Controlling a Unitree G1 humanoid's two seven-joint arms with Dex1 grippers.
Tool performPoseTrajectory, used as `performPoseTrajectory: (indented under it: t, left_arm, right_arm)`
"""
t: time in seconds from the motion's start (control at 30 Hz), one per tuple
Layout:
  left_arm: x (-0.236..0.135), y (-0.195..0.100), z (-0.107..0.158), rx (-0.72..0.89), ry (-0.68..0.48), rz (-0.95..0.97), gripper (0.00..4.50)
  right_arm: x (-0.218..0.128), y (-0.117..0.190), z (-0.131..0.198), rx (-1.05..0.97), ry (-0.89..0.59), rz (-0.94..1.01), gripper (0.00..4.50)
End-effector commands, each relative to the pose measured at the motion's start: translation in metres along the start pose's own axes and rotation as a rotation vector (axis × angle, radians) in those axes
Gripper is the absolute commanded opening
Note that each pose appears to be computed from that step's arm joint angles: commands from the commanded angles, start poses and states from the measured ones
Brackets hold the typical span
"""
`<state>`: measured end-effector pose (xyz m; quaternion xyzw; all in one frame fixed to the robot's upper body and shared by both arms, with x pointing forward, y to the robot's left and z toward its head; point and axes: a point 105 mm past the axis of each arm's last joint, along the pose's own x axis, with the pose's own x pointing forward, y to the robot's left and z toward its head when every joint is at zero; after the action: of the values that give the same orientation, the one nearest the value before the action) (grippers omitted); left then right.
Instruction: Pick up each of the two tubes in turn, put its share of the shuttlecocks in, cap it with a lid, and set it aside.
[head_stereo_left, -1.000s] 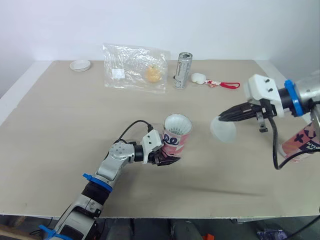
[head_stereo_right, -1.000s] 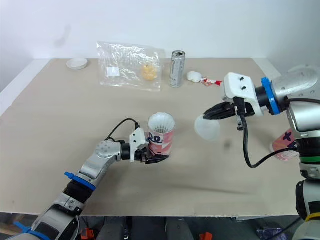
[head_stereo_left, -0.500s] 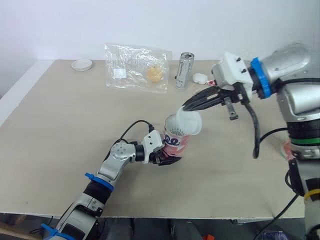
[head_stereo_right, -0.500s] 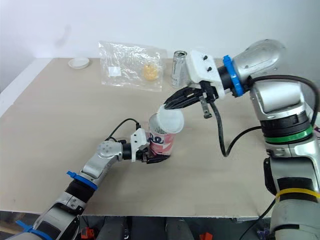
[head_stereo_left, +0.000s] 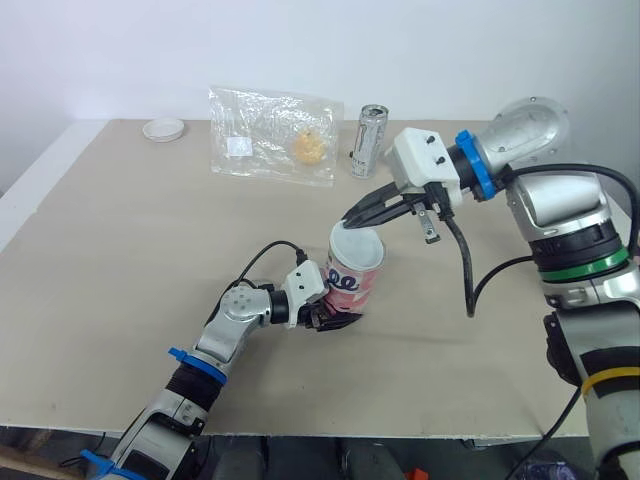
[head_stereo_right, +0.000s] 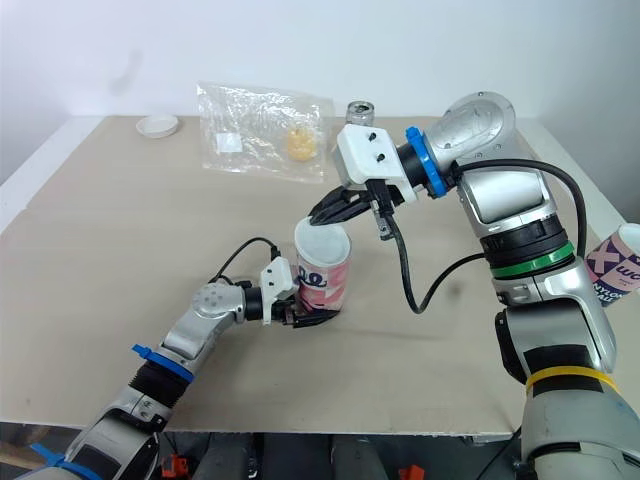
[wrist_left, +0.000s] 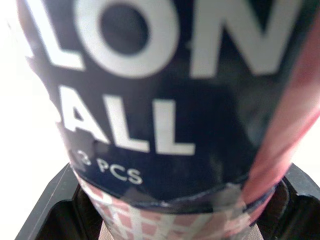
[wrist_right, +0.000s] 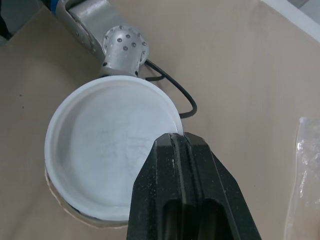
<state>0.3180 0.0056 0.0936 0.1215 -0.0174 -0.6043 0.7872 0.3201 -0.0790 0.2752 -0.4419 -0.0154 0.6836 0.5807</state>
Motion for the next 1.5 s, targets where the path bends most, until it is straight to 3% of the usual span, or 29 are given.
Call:
performPoseTrajectory:
  t: [0.03, 0.67, 0.77, 0.8, 0.97, 1.07, 1.23, 1.4, 1.5]
  left_arm:
    - [-0.007, 0.005, -0.014, -0.027, 0.056, 0.043, 3.34]
    - [-0.008, 0.008, -0.015, -0.051, 0.057, 0.054, 3.34]
    - [-0.008, 0.007, -0.015, -0.055, 0.057, 0.056, 3.34]
    - [-0.008, 0.007, -0.015, -0.057, 0.057, 0.056, 3.34]
    - [-0.008, 0.007, -0.014, -0.063, 0.054, 0.057, 3.34]
    - [-0.008, 0.007, -0.014, -0.065, 0.054, 0.055, 3.34]
    - [-0.008, 0.008, -0.013, -0.064, 0.052, 0.055, 3.34]
    - [-0.009, 0.009, -0.012, -0.061, 0.048, 0.053, 3.34]
    - [-0.009, 0.009, -0.011, -0.06, 0.048, 0.05, 3.34]
  right_arm:
    - [-0.01, -0.001, 0.007, -0.071, 0.036, 0.023, 0.07]
    - [-0.004, 0.001, 0.002, -0.154, 0.121, 0.082, 0.07]
    - [-0.004, 0.002, 0.0, -0.126, 0.128, 0.089, 0.77]
    - [-0.004, 0.002, 0.0, -0.126, 0.129, 0.088, 1.3]
    - [-0.01, -0.002, 0.004, -0.12, 0.112, 0.058, 3.05]
    - [-0.018, -0.007, 0.006, -0.076, 0.083, 0.013, 3.05]
    - [-0.042, -0.022, 0.023, 0.141, -0.153, -0.146, 3.05]
    - [-0.045, -0.01, 0.027, 0.311, -0.306, -0.164, 3.05]
    - [-0.034, 0.004, 0.022, 0.356, -0.311, -0.137, 2.27]
